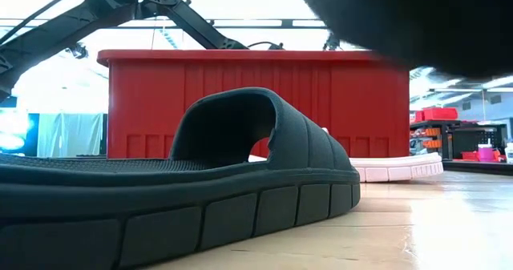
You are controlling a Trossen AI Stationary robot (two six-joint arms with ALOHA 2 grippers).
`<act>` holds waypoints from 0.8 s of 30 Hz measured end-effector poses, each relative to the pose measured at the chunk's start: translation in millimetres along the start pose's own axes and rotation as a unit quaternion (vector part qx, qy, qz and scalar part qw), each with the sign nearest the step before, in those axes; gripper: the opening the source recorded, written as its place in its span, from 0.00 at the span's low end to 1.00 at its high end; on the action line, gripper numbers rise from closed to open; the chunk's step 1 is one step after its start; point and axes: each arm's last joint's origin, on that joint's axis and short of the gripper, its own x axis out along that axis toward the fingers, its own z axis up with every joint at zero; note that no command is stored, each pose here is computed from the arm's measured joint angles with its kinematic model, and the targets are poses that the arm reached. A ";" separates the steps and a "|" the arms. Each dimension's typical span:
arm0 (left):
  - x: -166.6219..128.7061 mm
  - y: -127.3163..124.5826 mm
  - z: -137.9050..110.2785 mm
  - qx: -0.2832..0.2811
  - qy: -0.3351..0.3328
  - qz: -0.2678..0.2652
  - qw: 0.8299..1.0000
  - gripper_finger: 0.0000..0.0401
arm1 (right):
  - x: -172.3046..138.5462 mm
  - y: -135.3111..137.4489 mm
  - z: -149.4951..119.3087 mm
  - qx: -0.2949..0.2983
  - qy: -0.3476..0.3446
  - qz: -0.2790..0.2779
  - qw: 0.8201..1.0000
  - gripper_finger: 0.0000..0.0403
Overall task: Pick and place slides into bin
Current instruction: Put the blue slide into the red bin, then put the top pink slide into the red bin
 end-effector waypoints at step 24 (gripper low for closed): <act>-232.3 -152.4 43.3 0.184 0.133 -0.488 0.843 0.39 | 46.6 36.2 -105.9 0.095 0.021 0.078 0.992 0.43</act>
